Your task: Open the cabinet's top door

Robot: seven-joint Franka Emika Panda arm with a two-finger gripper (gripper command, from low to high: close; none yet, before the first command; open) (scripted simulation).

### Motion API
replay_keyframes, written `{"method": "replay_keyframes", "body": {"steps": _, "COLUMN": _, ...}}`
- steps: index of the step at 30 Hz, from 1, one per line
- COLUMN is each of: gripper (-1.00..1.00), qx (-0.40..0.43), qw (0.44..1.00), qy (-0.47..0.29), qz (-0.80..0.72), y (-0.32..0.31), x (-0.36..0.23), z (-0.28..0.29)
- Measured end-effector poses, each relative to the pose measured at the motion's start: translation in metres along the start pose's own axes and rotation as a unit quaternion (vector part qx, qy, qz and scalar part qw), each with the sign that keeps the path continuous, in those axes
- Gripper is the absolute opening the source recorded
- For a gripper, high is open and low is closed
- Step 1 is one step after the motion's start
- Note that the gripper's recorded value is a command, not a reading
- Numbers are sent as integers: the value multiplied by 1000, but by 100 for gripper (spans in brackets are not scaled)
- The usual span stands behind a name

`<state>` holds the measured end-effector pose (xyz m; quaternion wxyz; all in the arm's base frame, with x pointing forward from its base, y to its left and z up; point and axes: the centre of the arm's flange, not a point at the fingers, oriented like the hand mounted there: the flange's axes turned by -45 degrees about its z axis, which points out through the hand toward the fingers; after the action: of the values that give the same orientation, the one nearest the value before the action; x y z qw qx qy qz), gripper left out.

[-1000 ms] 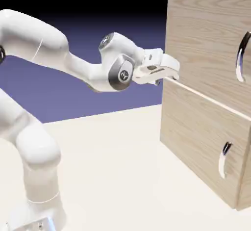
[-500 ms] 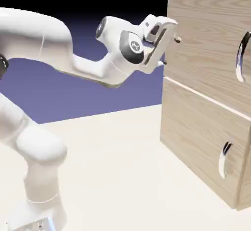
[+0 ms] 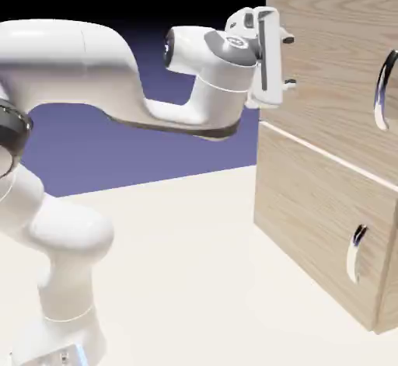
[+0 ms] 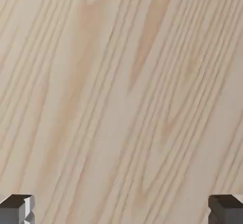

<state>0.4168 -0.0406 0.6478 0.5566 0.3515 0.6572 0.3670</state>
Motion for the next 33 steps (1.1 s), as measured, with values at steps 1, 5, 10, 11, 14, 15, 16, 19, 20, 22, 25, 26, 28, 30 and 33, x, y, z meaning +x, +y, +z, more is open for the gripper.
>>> {"method": "replay_keyframes", "body": {"steps": 1, "gripper": 0, "qx": -4, "qw": 1000, "qy": -3, "qz": -23, "y": -3, "x": -4, "z": 2}}
{"method": "replay_keyframes", "body": {"steps": 5, "gripper": 0, "qx": -15, "qw": 993, "qy": -16, "qz": -116, "y": -16, "x": -20, "z": 9}}
{"method": "replay_keyframes", "body": {"steps": 10, "gripper": 0, "qx": -22, "qw": 972, "qy": -32, "qz": -231, "y": -37, "x": -41, "z": 21}}
{"method": "replay_keyframes", "body": {"steps": 11, "gripper": 0, "qx": -22, "qw": 966, "qy": -35, "qz": -254, "y": -42, "x": -45, "z": 24}}
{"method": "replay_keyframes", "body": {"steps": 14, "gripper": 0, "qx": -21, "qw": 945, "qy": -44, "qz": -322, "y": -58, "x": -57, "z": 33}}
{"method": "replay_keyframes", "body": {"steps": 15, "gripper": 0, "qx": -20, "qw": 937, "qy": -47, "qz": -345, "y": -63, "x": -61, "z": 36}}
{"method": "replay_keyframes", "body": {"steps": 16, "gripper": 0, "qx": -19, "qw": 929, "qy": -50, "qz": -367, "y": -69, "x": -65, "z": 39}}
{"method": "replay_keyframes", "body": {"steps": 19, "gripper": 0, "qx": -14, "qw": 899, "qy": -56, "qz": -433, "y": -88, "x": -77, "z": 49}}
{"method": "replay_keyframes", "body": {"steps": 20, "gripper": 0, "qx": -11, "qw": 888, "qy": -58, "qz": -455, "y": -94, "x": -81, "z": 53}}
{"method": "replay_keyframes", "body": {"steps": 22, "gripper": 0, "qx": -6, "qw": 865, "qy": -61, "qz": -498, "y": -108, "x": -89, "z": 60}}
{"method": "replay_keyframes", "body": {"steps": 25, "gripper": 0, "qx": -5, "qw": 859, "qy": -62, "qz": -508, "y": -111, "x": -92, "z": 70}}
{"method": "replay_keyframes", "body": {"steps": 26, "gripper": 0, "qx": -5, "qw": 859, "qy": -62, "qz": -508, "y": -111, "x": -94, "z": 79}}
{"method": "replay_keyframes", "body": {"steps": 28, "gripper": 0, "qx": -5, "qw": 859, "qy": -62, "qz": -508, "y": -110, "x": -95, "z": 95}}
{"method": "replay_keyframes", "body": {"steps": 30, "gripper": 0, "qx": -5, "qw": 858, "qy": -62, "qz": -509, "y": -108, "x": -96, "z": 111}}
{"method": "replay_keyframes", "body": {"steps": 33, "gripper": -100, "qx": -5, "qw": 858, "qy": -62, "qz": -509, "y": -108, "x": -96, "z": 112}}
